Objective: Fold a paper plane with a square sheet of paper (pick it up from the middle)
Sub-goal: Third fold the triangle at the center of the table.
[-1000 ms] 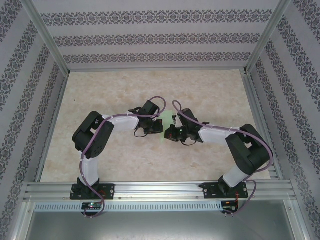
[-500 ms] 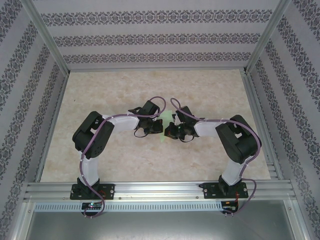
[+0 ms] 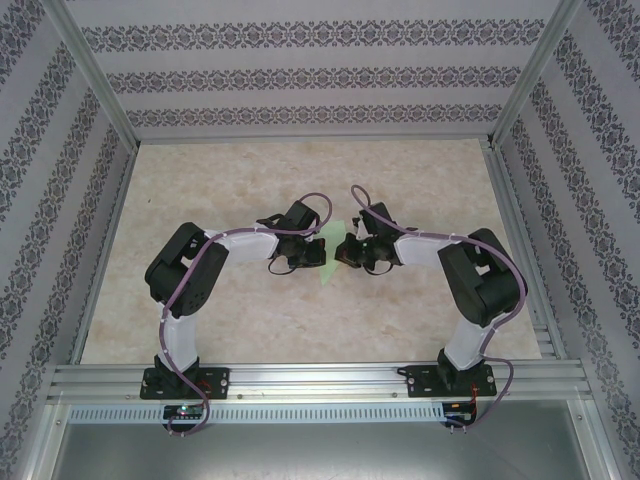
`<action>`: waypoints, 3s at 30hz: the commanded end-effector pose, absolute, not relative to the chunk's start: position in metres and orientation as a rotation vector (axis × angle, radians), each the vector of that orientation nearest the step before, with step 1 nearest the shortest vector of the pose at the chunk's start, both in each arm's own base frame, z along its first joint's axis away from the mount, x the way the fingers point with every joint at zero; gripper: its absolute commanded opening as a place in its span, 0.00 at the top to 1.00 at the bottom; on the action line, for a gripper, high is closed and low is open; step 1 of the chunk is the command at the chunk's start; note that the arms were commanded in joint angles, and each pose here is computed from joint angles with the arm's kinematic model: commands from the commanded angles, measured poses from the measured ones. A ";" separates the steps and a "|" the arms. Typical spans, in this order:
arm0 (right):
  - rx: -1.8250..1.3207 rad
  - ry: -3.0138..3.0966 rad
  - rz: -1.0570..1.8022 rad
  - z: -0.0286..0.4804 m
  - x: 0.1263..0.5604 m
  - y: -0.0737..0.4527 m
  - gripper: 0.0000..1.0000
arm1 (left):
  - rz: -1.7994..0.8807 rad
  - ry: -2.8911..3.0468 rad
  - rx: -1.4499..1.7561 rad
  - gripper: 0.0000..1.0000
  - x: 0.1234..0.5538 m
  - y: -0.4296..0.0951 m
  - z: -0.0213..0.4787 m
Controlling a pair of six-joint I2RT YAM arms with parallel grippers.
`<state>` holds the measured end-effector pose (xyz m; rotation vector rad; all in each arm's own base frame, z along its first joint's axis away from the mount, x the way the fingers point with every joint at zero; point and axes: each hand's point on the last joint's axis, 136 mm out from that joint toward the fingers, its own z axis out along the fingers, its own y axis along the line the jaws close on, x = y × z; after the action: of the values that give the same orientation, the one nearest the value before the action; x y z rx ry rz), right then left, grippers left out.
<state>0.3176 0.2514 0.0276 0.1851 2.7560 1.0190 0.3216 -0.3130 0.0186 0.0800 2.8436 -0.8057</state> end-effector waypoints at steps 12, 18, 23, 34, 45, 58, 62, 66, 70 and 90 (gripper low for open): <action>0.238 2.699 0.976 0.036 0.345 0.239 1.00 | -0.563 2.994 0.060 1.00 0.298 -0.279 -0.013; 0.276 2.717 0.937 0.026 0.354 0.230 1.00 | -0.563 2.995 0.063 1.00 0.297 -0.279 -0.013; 0.305 2.747 0.910 0.010 0.352 0.225 1.00 | -0.563 3.000 0.066 1.00 0.296 -0.278 -0.014; 0.339 2.731 0.818 0.008 0.365 0.207 1.00 | -0.540 3.007 0.081 1.00 0.293 -0.274 -0.015; 0.335 2.668 0.766 0.031 0.384 0.193 1.00 | -0.546 2.998 0.089 1.00 0.295 -0.276 -0.013; 0.185 2.663 1.042 0.047 0.340 0.247 1.00 | -0.657 2.925 0.192 1.00 0.305 -0.294 0.008; 0.200 2.698 1.054 0.031 0.330 0.252 1.00 | -0.724 2.894 0.208 1.00 0.308 -0.302 0.016; 0.232 2.727 1.039 0.017 0.327 0.251 1.00 | -0.794 2.826 0.194 0.98 0.313 -0.309 0.034; 0.258 2.752 1.003 0.007 0.326 0.247 1.00 | -0.898 2.693 0.177 0.95 0.316 -0.313 0.066; 0.242 2.735 0.989 0.020 0.328 0.246 1.00 | -1.046 2.792 0.142 0.99 0.267 -0.322 0.026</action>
<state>0.3265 0.2462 0.0141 0.2580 2.7473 1.0149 0.2679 -0.3199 0.0285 0.1333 2.7919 -1.0600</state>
